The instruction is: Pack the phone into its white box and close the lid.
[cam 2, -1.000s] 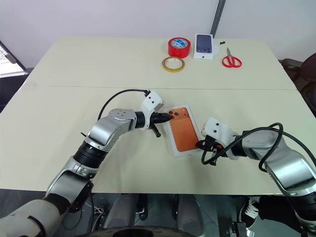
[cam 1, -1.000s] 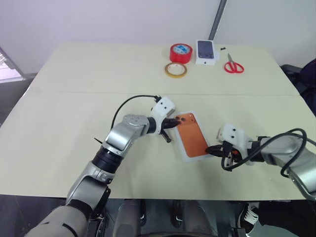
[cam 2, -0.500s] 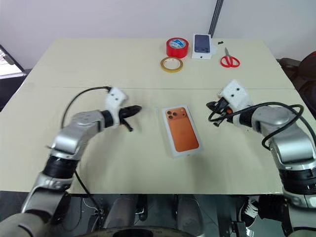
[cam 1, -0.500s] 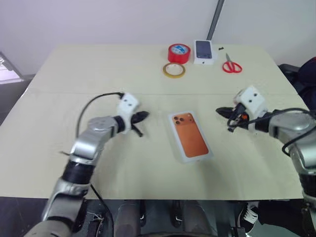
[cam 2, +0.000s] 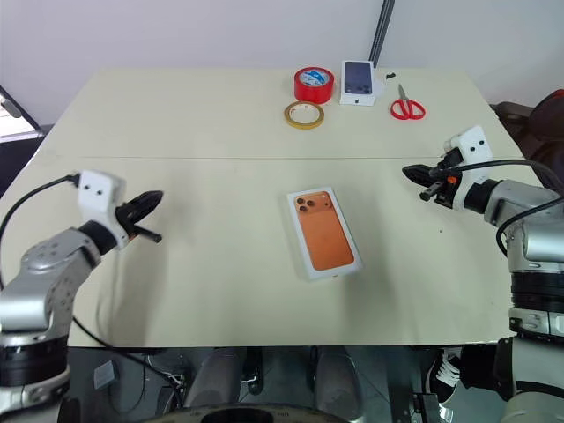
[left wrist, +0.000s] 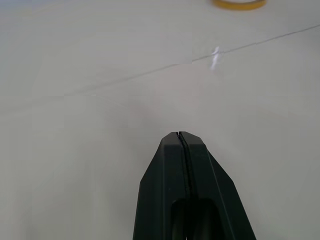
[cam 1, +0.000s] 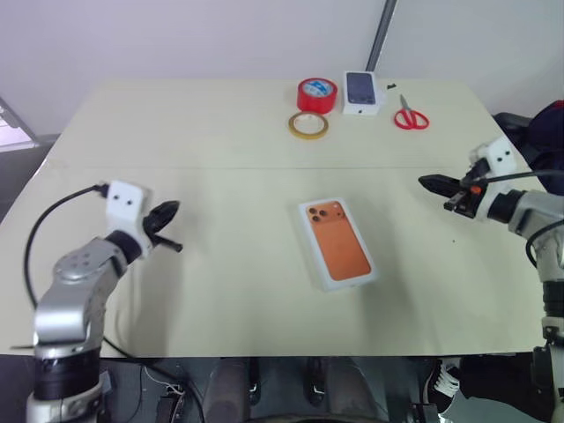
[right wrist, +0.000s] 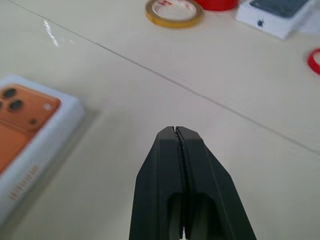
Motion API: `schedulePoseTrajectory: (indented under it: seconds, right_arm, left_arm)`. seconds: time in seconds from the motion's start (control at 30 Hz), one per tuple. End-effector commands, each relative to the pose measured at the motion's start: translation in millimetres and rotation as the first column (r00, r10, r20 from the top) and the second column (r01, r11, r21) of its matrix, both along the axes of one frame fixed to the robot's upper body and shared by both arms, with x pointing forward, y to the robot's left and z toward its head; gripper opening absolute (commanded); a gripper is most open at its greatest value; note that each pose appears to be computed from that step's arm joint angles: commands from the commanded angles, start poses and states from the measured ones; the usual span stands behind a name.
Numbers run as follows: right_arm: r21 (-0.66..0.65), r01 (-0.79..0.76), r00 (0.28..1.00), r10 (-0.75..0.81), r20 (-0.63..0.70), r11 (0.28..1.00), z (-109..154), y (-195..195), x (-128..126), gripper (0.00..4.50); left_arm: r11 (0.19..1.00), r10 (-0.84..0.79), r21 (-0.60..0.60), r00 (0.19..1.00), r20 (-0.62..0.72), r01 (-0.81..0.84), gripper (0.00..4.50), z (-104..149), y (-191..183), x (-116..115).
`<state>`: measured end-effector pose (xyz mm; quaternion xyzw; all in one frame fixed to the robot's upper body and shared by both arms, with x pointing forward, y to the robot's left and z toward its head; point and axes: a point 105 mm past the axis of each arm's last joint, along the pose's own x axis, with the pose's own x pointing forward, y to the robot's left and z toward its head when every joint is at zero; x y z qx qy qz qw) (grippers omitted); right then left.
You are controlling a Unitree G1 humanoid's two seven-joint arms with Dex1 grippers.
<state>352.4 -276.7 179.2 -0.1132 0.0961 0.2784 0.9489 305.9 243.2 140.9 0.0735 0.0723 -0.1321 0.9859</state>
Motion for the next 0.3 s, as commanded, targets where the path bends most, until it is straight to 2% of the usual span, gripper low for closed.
schedulePoseTrajectory:
  seconds: [0.03,0.3]
  right_arm:
    - [-0.011,-0.04,0.998,0.04,0.052,0.999,12.0,2.7,-1.2,0.03]
    - [-0.042,-0.078,0.996,0.08,0.029,0.996,6.7,9.5,-0.3,0.03]
  left_arm:
    - [1.0,0.023,0.012,0.998,0.064,-0.024,0.0,17.5,3.9,-5.2]
    - [0.998,0.057,0.011,0.996,0.069,-0.058,0.0,18.3,9.6,-5.8]
